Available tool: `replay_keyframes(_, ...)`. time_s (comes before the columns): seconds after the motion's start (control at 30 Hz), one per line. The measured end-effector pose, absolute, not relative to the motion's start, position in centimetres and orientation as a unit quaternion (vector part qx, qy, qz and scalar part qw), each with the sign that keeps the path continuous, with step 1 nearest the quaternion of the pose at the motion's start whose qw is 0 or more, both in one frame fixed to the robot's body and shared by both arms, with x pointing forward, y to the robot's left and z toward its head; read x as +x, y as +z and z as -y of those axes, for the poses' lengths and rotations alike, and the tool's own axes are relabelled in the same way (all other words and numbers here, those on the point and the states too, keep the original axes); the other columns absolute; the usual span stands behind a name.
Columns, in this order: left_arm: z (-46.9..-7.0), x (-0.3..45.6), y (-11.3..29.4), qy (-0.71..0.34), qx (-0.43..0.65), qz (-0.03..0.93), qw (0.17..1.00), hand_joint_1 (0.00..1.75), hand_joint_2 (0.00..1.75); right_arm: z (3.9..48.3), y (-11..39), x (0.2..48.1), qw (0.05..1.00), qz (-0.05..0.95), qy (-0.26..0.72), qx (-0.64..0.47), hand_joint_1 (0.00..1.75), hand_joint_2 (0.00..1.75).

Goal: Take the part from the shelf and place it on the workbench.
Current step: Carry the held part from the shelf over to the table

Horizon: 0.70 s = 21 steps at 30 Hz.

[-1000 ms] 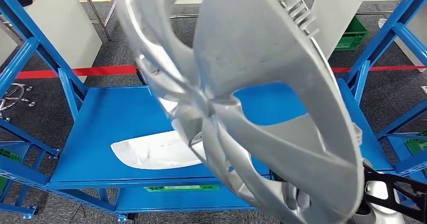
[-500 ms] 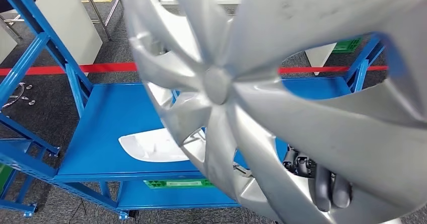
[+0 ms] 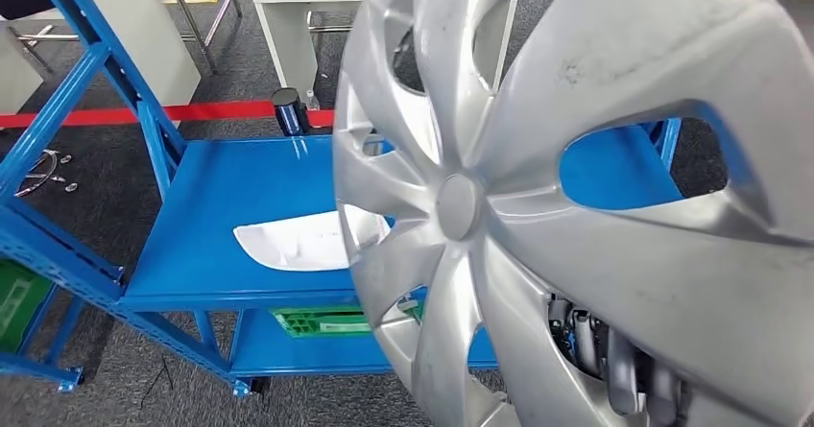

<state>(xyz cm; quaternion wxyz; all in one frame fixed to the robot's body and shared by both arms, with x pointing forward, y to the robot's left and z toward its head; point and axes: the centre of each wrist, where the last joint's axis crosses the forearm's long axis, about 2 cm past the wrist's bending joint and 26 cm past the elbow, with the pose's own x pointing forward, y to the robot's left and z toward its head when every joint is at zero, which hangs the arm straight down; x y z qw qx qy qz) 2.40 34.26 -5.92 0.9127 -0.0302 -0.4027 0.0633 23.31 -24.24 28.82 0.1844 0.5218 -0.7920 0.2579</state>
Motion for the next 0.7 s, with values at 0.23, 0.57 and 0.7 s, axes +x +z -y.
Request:
replay_keyframes(0.23, -34.4, 2.2, -5.8, 0.067, -0.023, 0.403, 0.912, 0.00, 1.75, 24.0, 28.6, 23.1, 0.184, 0.796, 0.245, 0.522, 1.61, 1.75)
replay_keyframes(0.57, -34.8, 2.4, -5.4, 0.058, -0.017, 0.412, 0.909, 0.00, 1.75, 24.0, 28.0, 22.5, 0.181, 0.792, 0.239, 0.532, 1.61, 1.75)
replay_keyframes(0.7, -34.7, 2.5, -5.4, 0.052, -0.019, 0.412, 0.910, 0.00, 1.75, 24.1, 27.8, 22.3, 0.182, 0.790, 0.233, 0.537, 1.61, 1.75)
